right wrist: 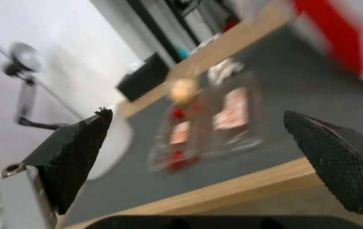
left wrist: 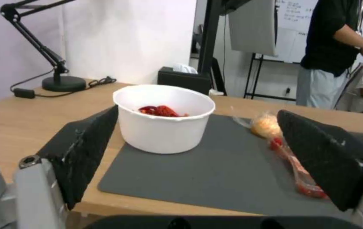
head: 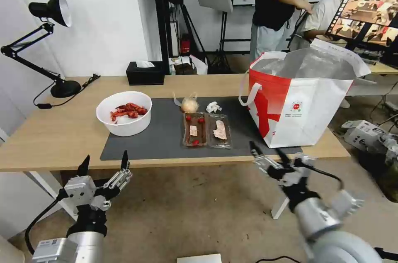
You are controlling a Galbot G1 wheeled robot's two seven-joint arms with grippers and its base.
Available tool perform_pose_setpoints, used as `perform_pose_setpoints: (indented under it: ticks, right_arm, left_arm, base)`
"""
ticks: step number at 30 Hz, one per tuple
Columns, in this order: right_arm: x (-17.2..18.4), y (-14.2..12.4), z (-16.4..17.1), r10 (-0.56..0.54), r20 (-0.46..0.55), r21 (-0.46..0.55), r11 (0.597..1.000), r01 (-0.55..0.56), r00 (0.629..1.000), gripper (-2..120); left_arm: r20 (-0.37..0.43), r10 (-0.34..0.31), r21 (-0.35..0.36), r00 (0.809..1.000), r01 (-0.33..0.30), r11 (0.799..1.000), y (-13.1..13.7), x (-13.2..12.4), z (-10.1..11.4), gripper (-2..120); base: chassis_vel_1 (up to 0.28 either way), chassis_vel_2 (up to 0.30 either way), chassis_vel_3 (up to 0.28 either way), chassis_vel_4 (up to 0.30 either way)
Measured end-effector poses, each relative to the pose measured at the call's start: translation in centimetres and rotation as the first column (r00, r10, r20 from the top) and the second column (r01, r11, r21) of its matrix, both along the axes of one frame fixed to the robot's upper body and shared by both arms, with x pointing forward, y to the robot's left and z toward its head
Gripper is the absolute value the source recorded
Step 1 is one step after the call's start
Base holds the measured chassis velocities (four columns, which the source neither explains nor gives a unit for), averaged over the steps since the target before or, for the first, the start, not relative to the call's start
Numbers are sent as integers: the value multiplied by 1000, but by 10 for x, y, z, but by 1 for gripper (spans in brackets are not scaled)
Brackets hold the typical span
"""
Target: Pick up the trash from the table and place it into the takeout bag.
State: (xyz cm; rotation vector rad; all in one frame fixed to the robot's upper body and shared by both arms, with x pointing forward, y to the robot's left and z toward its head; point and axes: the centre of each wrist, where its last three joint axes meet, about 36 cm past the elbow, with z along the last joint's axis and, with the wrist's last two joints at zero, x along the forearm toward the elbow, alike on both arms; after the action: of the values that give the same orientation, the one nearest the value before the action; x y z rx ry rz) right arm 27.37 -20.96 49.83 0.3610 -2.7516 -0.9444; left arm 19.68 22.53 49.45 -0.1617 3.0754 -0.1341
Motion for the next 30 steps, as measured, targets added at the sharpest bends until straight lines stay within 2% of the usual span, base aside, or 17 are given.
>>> perform_pose_setpoints:
  ticks: [1, 3, 6, 8, 15, 18, 24, 30]
  right_arm:
    - [0, 0, 0, 0, 0, 0, 1000, 0, 1000, 100]
    - [12, 18, -3, 35, -38, 133, 991, -29, 999, 100]
    - [22, 30, -4, 48, -54, 205, 978, -36, 997, 100]
    - [35, 44, -4, 52, -91, 289, 957, -23, 995, 100]
    - [56, 61, -6, 14, -198, 393, 917, 67, 980, 100]
    - [67, 70, -7, 6, -281, 463, 877, 130, 960, 100]
    - [81, 78, -10, -12, -359, 498, 843, 202, 933, 100]
    - [95, 83, -14, -23, -385, 498, 837, 228, 923, 100]
  left_arm:
    - [0, 0, 0, 1000, 0, 1000, 0, 0, 0, 100]
    - [-3, 5, 20, 1000, -5, 1000, 1, -4, -2, 100]
    - [-6, 7, 30, 1000, -7, 1000, 1, -7, -3, 100]
    - [-12, 11, 40, 1000, -10, 999, 1, -11, -5, 100]
    - [-20, 7, 52, 1000, -6, 999, 2, -13, -6, 100]
    - [-21, 3, 58, 1000, -2, 998, 3, -14, -6, 100]
    - [-22, 2, 56, 1000, -1, 998, 3, -14, -7, 100]
    - [-22, 4, 53, 1000, -3, 999, 3, -14, -7, 100]
  base:
    - [0, 0, 0, 0]
    - [0, 0, 0, 0]
    - [0, 0, 0, 0]
    - [0, 0, 0, 0]
    - [0, 0, 0, 0]
    - [0, 0, 0, 0]
    - [0, 0, 0, 0]
    - [0, 0, 0, 0]
